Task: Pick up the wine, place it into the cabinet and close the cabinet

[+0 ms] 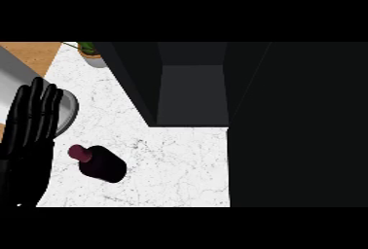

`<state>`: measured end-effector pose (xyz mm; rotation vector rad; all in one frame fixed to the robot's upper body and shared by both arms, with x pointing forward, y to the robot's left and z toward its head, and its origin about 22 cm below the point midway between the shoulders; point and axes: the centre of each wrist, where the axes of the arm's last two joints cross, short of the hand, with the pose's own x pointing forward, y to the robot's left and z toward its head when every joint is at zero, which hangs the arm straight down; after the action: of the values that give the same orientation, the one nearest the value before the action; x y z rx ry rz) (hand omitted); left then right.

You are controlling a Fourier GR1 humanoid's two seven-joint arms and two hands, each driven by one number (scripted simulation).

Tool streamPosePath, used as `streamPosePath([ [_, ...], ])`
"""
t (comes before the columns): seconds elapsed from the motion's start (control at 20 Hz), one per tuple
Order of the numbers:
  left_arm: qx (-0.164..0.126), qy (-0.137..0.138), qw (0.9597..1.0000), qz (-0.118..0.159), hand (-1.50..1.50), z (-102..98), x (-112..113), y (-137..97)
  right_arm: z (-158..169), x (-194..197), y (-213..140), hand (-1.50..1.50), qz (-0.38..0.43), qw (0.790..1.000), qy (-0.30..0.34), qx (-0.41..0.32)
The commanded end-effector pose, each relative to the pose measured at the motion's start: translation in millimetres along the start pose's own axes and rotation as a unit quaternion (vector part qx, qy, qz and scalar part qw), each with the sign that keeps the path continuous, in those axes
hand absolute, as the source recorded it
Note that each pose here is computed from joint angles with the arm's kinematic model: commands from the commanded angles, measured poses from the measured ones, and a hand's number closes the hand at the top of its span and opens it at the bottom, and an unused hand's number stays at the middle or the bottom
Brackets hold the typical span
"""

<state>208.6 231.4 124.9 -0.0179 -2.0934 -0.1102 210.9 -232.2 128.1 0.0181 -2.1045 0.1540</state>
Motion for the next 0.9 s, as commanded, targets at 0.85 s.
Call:
streamPosePath([
  [0.85,0.091,0.091,0.9894,0.067,-1.50,29.6,37.4,-139.5,35.1,57.7,3.0,-1.50,-0.066,0.991,0.074,0.093],
])
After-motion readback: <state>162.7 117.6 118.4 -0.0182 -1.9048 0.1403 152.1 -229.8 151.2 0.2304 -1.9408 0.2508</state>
